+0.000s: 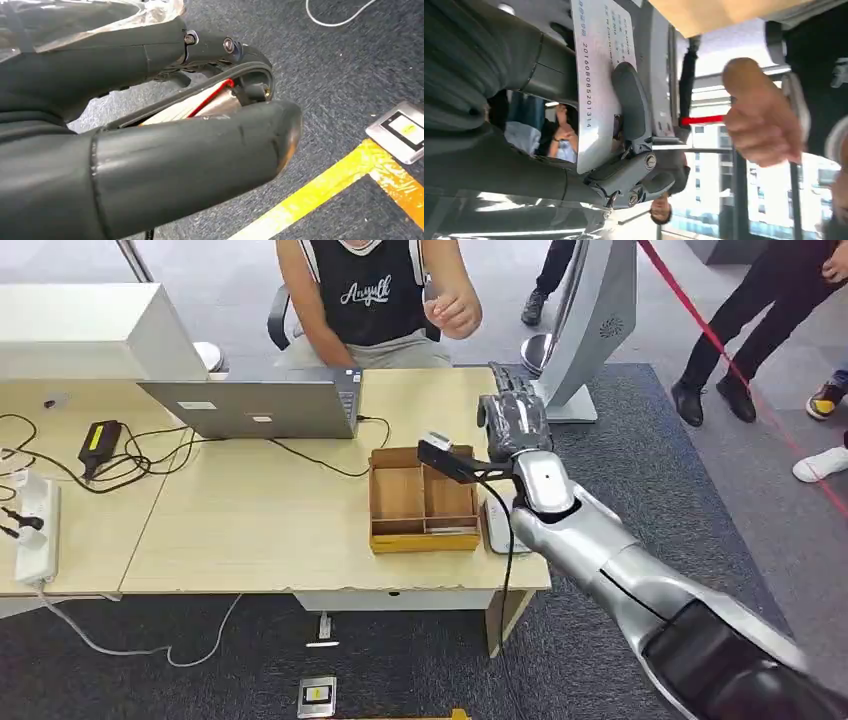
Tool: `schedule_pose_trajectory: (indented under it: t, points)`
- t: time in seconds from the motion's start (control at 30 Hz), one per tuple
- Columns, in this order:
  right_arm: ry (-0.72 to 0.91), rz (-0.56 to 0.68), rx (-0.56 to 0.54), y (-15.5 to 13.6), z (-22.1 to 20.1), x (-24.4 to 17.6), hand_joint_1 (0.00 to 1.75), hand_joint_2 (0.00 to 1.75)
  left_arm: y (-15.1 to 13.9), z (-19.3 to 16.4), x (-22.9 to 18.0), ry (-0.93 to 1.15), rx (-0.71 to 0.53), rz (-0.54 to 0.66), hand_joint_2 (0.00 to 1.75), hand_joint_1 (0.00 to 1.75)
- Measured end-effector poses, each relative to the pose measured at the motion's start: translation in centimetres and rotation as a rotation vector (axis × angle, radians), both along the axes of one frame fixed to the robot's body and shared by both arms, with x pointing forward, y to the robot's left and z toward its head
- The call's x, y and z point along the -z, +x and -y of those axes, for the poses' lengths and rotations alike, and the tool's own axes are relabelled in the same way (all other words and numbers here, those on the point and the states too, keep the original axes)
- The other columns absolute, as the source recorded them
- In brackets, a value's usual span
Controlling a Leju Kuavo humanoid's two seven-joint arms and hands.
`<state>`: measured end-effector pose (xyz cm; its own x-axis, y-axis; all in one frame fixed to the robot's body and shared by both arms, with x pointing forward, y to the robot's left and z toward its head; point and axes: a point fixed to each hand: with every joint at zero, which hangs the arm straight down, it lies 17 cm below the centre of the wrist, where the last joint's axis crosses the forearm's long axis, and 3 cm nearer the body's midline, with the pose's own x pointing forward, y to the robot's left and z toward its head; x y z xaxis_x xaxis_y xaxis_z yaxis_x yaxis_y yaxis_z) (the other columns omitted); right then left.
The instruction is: Pass the card to the sensor for recognition and then transmit it.
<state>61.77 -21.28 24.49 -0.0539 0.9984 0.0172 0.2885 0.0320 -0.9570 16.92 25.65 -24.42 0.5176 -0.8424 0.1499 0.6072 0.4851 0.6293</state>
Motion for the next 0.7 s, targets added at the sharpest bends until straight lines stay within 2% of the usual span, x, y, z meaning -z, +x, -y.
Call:
schedule_pose_trajectory:
  t: [0.3, 0.5, 0.7]
  points:
    - [-0.001, 0.04, -0.067, 0.1, -4.4, -2.8, 1.75, 1.75, 0.3, 0.1, -0.1, 0.0, 0.008, 0.003, 0.0, 0.0]
    - [-0.058, 0.071, -0.107, 0.2, -8.0, -5.1, 1.75, 1.75, 0.7, 0.2, -0.1, -0.002, 0.018, 0.001, 0.0, 0.0]
    - [-0.095, 0.093, -0.097, 0.1, -11.2, -7.0, 1.75, 1.75, 0.5, 0.2, -0.1, 0.002, 0.024, 0.0, 0.0, 0.0]
